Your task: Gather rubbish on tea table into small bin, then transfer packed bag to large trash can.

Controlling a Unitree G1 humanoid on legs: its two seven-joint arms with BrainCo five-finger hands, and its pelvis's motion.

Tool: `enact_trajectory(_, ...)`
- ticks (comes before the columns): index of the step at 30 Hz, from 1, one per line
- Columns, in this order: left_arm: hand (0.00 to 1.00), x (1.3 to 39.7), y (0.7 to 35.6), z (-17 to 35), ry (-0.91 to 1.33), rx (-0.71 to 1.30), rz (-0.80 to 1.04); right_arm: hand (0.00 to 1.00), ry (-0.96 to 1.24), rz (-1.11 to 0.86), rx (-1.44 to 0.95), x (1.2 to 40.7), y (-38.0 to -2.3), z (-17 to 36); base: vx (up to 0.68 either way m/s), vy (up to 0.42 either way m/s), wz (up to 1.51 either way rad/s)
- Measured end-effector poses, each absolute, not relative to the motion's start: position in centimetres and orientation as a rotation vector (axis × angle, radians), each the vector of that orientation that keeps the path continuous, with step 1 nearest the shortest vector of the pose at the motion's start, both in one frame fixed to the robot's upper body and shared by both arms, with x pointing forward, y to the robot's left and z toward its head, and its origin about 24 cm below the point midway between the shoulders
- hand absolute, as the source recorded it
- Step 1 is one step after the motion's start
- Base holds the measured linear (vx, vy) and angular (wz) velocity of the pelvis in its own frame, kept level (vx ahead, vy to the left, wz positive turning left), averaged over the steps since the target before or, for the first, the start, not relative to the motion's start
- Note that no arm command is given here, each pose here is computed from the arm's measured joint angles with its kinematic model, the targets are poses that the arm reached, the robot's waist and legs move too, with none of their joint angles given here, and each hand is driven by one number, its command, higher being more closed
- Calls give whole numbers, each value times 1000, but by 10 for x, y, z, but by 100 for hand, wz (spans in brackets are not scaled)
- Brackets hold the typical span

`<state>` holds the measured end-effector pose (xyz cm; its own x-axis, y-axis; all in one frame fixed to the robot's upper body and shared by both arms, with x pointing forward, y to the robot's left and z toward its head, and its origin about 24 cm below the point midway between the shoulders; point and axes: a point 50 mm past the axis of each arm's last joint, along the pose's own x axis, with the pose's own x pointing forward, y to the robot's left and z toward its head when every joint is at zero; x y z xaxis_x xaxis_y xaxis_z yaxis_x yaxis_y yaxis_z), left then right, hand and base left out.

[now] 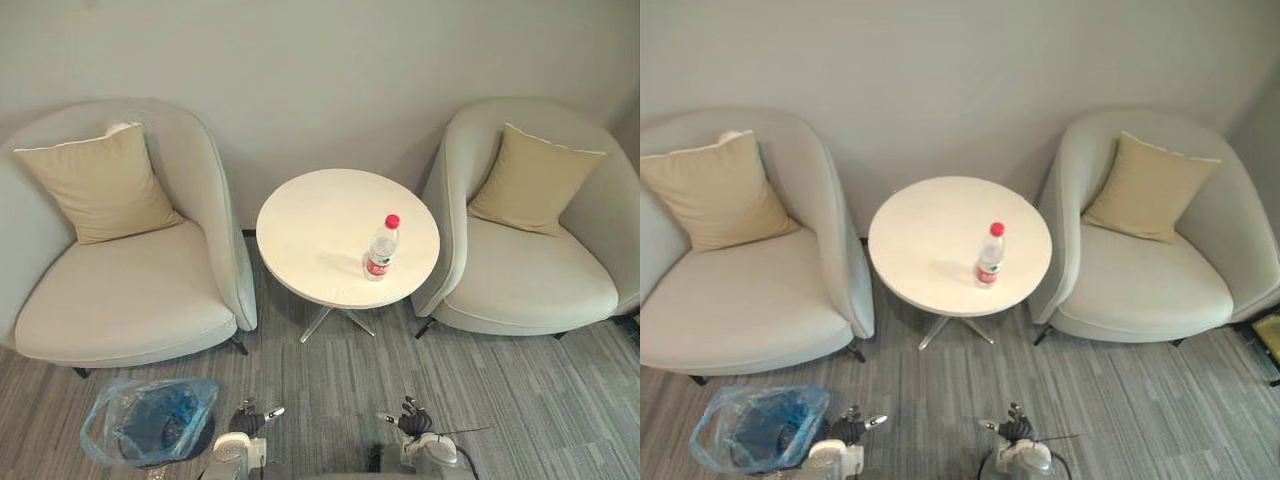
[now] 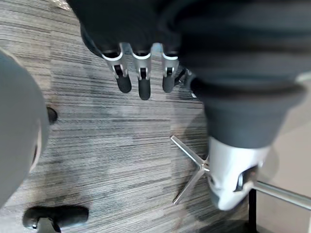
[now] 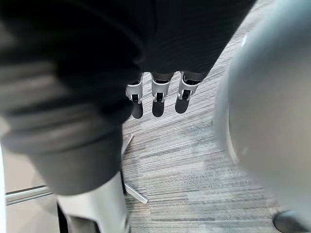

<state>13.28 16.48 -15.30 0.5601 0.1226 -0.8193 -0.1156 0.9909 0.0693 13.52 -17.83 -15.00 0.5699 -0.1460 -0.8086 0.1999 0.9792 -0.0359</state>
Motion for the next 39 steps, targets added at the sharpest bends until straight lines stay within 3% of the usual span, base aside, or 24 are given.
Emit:
enact_trajectory(13, 0, 145, 144, -148, 918, -11, 90, 0, 946, -248, 61, 131, -185, -150, 150, -73, -1)
enact_trajectory(19, 0, 144, 157, -149, 928, 24, 103, 0, 962, -223, 88, 128, -169, -153, 111, 124, -18)
enact_trajectory(27, 0, 136, 156, -151, 950, 42, 89, 0, 932, -245, 27, 125, -177, -150, 47, 0, -13)
enact_trajectory(39, 0, 129, 166, -154, 972, 185, 0, 0, 468, -237, -258, 175, -214, -73, 18, -22, -5)
